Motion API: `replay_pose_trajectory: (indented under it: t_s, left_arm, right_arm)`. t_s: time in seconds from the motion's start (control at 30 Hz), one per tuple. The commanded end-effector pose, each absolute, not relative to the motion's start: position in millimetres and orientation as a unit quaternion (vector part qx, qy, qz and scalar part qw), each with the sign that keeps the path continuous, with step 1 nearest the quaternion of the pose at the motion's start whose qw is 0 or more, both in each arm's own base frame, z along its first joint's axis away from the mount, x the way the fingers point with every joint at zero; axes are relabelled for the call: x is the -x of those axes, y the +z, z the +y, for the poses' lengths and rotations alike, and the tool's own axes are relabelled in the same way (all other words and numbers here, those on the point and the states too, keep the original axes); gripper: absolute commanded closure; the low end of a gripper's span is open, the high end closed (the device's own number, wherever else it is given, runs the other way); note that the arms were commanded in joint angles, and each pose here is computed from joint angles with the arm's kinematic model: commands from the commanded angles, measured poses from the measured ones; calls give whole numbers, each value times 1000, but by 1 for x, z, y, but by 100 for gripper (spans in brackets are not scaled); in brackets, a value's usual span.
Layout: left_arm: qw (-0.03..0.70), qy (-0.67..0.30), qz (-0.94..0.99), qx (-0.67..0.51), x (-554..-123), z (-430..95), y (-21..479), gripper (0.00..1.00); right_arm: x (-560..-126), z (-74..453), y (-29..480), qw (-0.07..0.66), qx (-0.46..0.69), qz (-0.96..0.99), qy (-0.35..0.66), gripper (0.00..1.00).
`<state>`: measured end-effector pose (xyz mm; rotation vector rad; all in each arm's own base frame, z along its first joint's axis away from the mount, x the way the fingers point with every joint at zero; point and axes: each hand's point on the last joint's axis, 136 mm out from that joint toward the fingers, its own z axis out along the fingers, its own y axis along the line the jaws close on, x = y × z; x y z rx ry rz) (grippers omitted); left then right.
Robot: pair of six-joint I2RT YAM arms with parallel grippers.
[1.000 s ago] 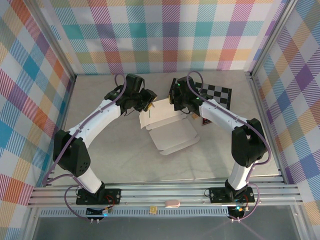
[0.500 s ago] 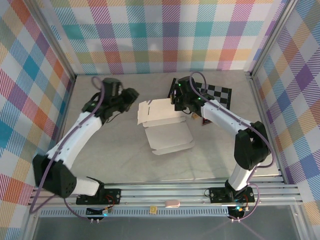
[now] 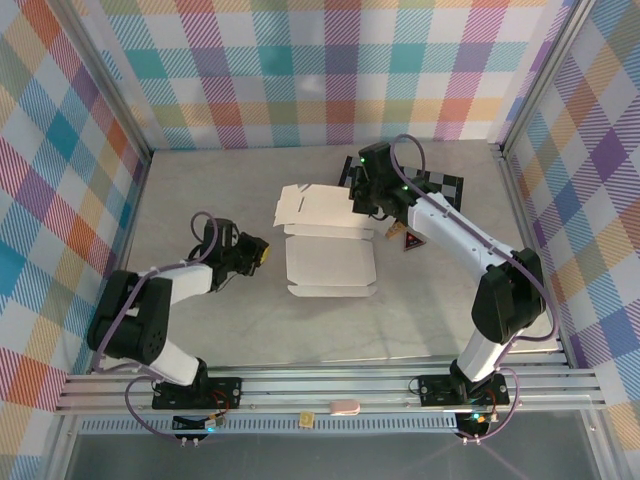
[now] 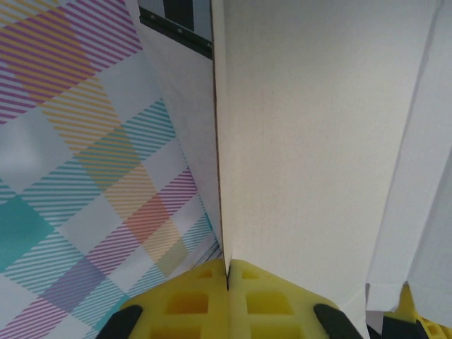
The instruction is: Fold the paper box
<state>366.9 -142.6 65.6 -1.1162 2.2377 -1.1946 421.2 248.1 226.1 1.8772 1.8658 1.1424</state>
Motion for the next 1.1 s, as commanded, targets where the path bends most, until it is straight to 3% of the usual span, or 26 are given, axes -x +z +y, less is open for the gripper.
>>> replay_pose_trajectory:
  t_s: [0.0,0.17,0.43,1.07]
  left_arm:
    - [238,-538,727,354,-399,-164,117,82]
    - [230,-577,692,367,-404,-175,105,75]
    - [228,-613,660,370,-405,-193,109,74]
    - [246,-603,683,332,-383,-216,130,72]
  right_arm:
    - [-425,242,238,126,-674,608,399,100]
    - [-429,240,234,125,-683,602,395,100]
    - [-434,241,230,124,-685,599,396,100]
    - [-438,243,225,118,-687,595,400,100]
